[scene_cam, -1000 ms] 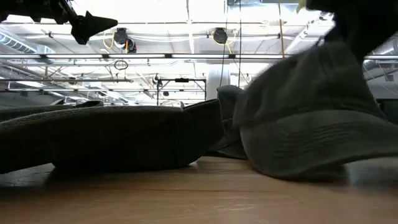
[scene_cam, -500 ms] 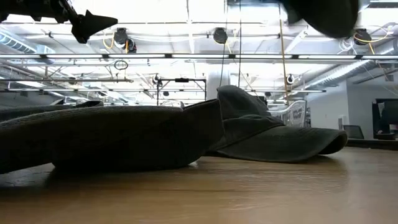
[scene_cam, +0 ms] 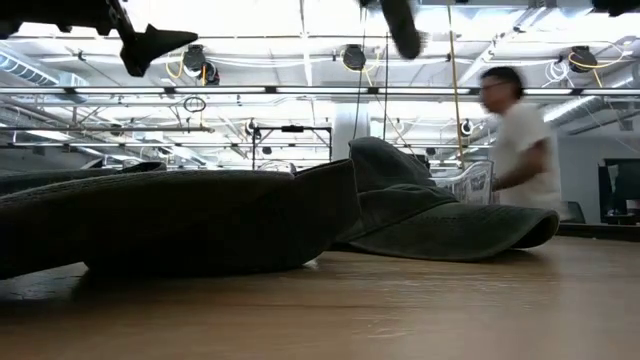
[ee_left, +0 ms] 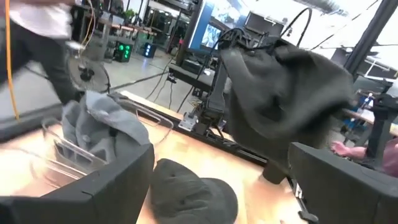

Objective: Pick & Place hat
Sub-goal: Put the bottom right black cap into the left transparent bin

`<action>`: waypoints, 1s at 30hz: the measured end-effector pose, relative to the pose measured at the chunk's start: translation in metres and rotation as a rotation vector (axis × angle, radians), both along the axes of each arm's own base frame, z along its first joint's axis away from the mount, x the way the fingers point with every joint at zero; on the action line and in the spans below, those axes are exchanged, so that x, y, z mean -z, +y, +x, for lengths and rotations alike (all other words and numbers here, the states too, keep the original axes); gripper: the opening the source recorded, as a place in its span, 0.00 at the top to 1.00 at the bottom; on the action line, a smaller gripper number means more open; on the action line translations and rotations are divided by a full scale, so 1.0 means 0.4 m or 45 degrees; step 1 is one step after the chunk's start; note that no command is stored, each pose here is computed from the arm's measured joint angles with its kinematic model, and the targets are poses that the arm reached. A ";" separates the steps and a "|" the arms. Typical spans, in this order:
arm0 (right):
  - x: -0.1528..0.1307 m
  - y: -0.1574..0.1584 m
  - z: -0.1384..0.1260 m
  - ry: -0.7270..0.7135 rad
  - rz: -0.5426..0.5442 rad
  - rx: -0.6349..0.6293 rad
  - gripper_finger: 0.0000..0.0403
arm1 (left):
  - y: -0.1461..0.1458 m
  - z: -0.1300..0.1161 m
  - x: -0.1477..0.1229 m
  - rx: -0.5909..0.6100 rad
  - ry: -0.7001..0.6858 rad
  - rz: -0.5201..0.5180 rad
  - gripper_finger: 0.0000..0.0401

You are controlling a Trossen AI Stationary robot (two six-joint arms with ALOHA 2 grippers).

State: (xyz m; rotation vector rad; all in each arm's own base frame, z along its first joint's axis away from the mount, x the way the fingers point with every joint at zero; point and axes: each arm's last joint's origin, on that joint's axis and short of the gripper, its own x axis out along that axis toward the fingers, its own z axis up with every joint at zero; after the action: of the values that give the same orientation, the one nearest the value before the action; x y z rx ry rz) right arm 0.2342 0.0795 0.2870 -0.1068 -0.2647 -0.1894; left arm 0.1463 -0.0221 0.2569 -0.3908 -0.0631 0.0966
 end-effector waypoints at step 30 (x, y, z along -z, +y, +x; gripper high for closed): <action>-0.047 -0.180 0.070 -0.514 0.152 0.437 1.00 | -0.061 0.286 0.033 -0.145 -0.178 -0.007 0.14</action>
State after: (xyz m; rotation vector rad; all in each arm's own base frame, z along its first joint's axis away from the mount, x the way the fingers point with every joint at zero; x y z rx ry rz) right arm 0.2621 0.0075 0.3057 0.0073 -0.6368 -0.5699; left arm 0.2607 -0.0465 0.2436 -0.3992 -0.2229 0.1821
